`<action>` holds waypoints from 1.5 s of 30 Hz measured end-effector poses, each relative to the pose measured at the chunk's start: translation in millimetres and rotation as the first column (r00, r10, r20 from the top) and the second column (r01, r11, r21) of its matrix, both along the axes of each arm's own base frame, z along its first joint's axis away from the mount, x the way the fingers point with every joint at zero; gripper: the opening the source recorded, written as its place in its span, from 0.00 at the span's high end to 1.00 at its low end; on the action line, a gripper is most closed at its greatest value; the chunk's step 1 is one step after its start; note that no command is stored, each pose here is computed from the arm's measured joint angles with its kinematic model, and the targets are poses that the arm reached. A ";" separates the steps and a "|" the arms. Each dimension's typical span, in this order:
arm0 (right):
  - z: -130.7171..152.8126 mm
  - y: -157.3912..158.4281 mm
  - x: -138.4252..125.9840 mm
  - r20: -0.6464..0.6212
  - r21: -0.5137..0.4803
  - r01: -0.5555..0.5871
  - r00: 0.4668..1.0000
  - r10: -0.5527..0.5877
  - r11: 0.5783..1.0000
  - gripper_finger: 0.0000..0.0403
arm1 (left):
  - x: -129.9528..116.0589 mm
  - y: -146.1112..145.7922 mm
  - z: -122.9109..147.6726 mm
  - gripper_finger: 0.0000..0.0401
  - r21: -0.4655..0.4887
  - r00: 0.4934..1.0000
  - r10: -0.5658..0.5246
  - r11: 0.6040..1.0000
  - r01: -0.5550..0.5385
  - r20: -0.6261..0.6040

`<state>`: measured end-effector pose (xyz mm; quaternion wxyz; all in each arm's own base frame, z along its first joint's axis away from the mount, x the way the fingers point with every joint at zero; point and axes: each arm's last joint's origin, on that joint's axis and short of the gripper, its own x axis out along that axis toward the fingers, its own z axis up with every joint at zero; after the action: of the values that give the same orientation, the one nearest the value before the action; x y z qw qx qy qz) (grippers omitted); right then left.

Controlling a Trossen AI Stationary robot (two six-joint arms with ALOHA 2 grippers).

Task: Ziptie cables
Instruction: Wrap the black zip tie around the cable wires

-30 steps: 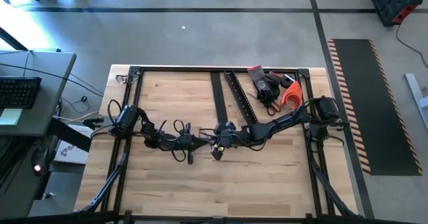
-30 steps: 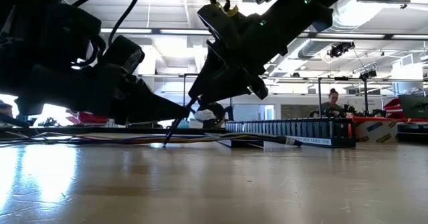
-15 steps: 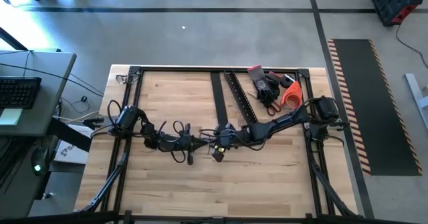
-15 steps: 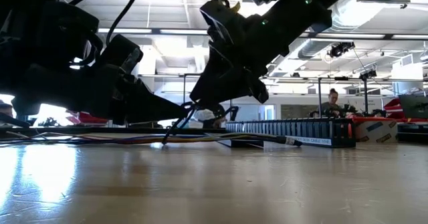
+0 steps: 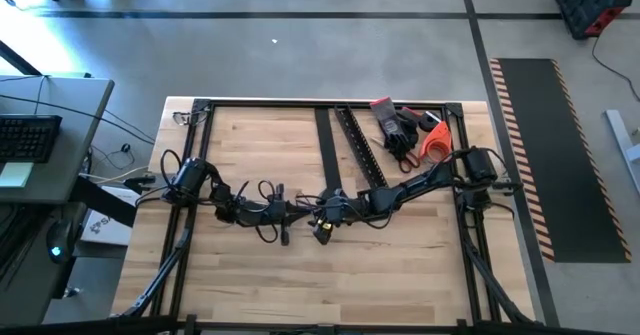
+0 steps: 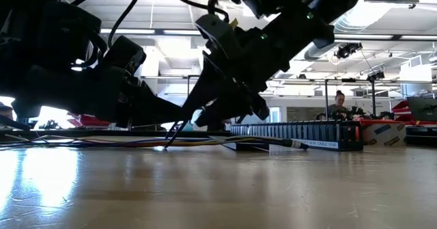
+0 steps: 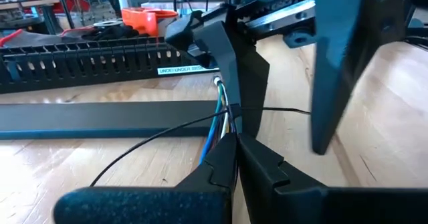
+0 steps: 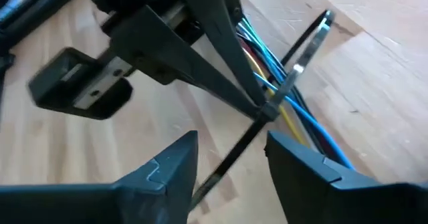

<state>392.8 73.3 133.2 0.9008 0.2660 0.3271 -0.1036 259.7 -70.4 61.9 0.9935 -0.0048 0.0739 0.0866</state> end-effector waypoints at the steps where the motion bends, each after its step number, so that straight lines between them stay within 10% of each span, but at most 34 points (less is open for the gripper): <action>1: -0.2 -0.1 -0.2 -0.003 -0.007 -0.002 1.000 0.002 1.000 0.61 | 0.0 0.0 -0.2 1.00 0.000 1.000 0.000 1.000 0.000 -0.002; 18: 4.6 -2.3 -4.3 -0.040 -0.146 -0.066 0.997 0.060 0.987 0.98 | -0.5 0.1 -2.7 1.00 -0.015 1.000 0.002 1.000 -0.003 -0.024; 36: 14.6 -10.7 -12.4 -0.123 -0.295 -0.136 0.987 0.104 0.946 1.00 | 6.4 6.0 28.4 0.75 0.051 0.989 -0.132 0.990 0.129 0.063; 45: 17.7 -8.8 -9.1 -0.093 -0.336 -0.205 0.978 0.184 0.919 1.00 | 17.2 24.6 37.3 0.68 0.249 0.967 -0.081 0.958 0.143 -0.243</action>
<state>383.7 64.6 151.0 0.9291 0.0674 0.3554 -0.0770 276.8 -45.8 99.3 0.9732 0.1419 0.1766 0.0388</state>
